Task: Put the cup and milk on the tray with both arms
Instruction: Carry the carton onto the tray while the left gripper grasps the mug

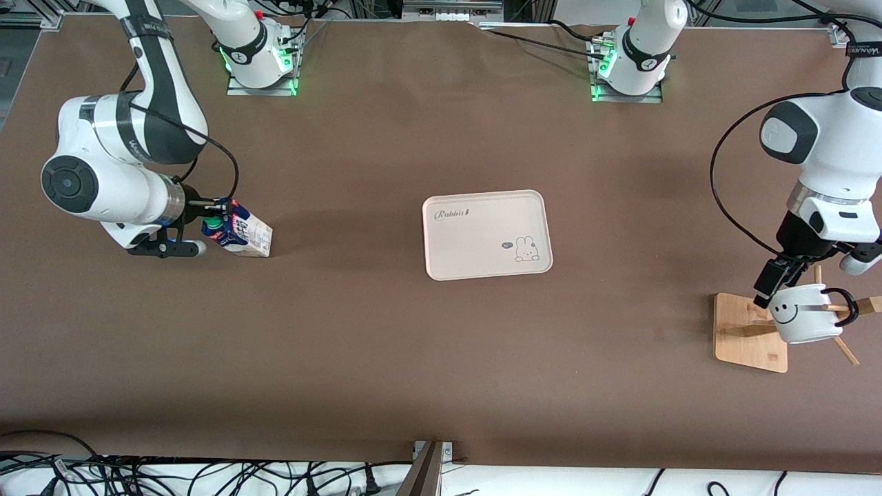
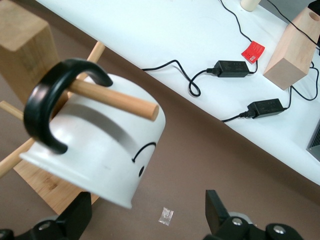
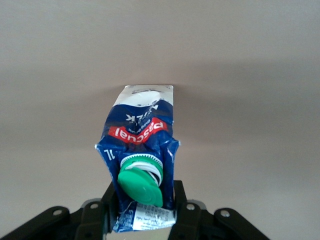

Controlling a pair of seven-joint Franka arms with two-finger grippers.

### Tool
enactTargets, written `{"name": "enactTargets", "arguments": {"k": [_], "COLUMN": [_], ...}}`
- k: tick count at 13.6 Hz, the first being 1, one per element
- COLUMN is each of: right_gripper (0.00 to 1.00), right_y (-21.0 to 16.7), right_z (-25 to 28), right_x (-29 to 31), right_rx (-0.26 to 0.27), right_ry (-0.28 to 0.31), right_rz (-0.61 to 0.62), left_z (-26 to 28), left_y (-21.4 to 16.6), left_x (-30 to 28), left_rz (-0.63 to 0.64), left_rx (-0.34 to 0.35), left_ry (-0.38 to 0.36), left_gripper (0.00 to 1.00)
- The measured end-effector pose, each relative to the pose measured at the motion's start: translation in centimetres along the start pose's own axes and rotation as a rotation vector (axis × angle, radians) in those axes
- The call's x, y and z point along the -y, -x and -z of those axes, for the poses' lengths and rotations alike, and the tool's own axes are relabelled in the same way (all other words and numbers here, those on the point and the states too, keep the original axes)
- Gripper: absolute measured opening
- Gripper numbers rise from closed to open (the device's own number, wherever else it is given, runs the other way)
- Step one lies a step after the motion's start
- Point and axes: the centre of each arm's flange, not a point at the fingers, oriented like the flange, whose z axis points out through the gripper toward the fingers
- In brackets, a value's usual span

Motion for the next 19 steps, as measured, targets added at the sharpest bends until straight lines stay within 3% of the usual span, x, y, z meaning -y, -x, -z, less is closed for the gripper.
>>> {"name": "enactTargets", "arguments": {"k": [1, 4, 7, 9, 13, 14, 16, 19], "right_gripper": [0.47, 0.47, 0.47, 0.47, 0.47, 0.47, 0.47, 0.47], "right_y": [0.4, 2.2, 4.3, 5.4, 7.4, 7.8, 7.8, 8.1], "right_z": [1.4, 4.1, 4.4, 4.0, 0.5, -0.4, -1.2, -2.3], "right_x": [2.2, 10.3, 19.9, 26.4, 36.9, 38.4, 40.0, 41.5], "right_rx": [0.000, -0.025, -0.032, -0.060, -0.151, -0.159, -0.172, -0.193], "right_ry": [-0.018, -0.039, -0.074, -0.085, -0.124, -0.127, -0.121, -0.095], "right_rz": [-0.001, 0.010, 0.023, 0.036, 0.024, 0.029, 0.043, 0.057], "left_z": [-0.1, -0.3, -0.3, -0.3, -0.3, -0.3, -0.3, -0.3], "left_y": [-0.3, -0.6, -0.7, -0.7, -0.7, -0.7, -0.7, -0.8], "left_x": [-0.2, -0.3, -0.4, -0.4, -0.4, -0.4, -0.4, -0.4], "left_rz": [0.000, 0.000, 0.000, 0.000, -0.001, -0.001, 0.000, 0.000], "left_rx": [-0.004, -0.008, -0.009, -0.010, -0.010, -0.010, -0.010, -0.010], "left_ry": [0.002, 0.003, 0.004, 0.005, 0.005, 0.005, 0.005, 0.005], "left_gripper": [1.00, 0.65, 0.37, 0.28, 0.25, 0.25, 0.09, 0.06]}}
